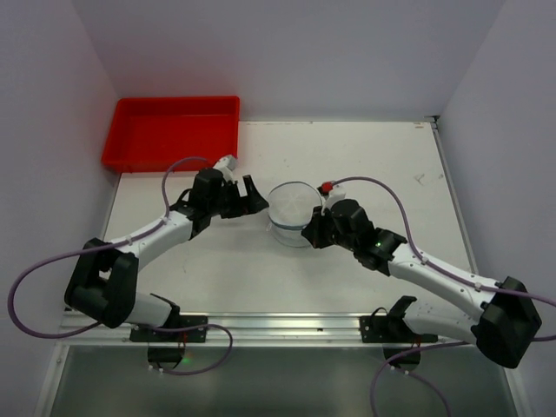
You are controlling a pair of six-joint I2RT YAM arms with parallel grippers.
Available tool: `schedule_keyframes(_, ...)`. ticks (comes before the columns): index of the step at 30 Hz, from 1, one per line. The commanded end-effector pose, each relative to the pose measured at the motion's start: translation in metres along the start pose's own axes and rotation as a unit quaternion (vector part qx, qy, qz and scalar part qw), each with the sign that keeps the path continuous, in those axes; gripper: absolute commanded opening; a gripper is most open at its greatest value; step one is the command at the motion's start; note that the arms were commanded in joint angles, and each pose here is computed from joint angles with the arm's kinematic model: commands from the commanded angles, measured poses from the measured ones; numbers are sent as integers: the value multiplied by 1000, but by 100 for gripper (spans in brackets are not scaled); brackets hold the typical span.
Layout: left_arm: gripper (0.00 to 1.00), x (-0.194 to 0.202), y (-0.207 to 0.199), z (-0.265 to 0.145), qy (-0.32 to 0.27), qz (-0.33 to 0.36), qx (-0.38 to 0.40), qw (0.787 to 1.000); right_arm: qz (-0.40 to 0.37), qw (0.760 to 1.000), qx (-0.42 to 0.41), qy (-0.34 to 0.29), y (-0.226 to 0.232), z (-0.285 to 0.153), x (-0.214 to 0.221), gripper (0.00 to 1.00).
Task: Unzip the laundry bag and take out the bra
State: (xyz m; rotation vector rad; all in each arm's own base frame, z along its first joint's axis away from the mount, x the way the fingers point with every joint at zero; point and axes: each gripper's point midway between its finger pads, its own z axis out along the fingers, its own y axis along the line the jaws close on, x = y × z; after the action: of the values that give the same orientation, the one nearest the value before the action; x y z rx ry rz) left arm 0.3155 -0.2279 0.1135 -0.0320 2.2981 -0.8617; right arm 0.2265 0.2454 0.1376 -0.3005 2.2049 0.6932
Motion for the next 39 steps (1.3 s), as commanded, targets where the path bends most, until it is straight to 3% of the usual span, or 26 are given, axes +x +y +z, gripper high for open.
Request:
schedule_keyframes(1,100,-17,-12,-9,-16,-40,23,999,50,996,-49,-52,38,9,-41,0)
schedule_keyframes(6,100,-1,-20,-40,-44,-165,35,985,68,995,-56,-50,58,40,-50,0)
schedule_keyframes(11,100,1,-43,-53,-71,-199,63,975,62,996,-59,-36,68,51,-39,0)
schedule_keyframes(15,98,8,-49,-41,-65,-221,50,972,67,995,-60,-40,67,51,-37,0)
schedule_keyframes(21,76,22,-50,-15,-40,-242,45,968,66,995,-58,-41,67,48,-37,0)
schedule_keyframes(24,41,17,-50,-13,-49,-242,42,968,60,996,-45,-41,59,44,-33,0)
schedule_keyframes(25,17,14,-47,-12,-55,-238,33,969,59,997,-40,-42,55,43,-32,0)
schedule_keyframes(27,0,9,-41,-14,-62,-224,15,973,52,997,-15,-48,41,36,-26,0)
schedule_keyframes(33,0,-4,-15,-14,-54,-175,8,983,17,997,50,-59,-1,4,-9,0)
schedule_keyframes(39,0,-15,10,-5,38,-1,-21,999,-14,997,52,-57,-9,-15,-5,0)
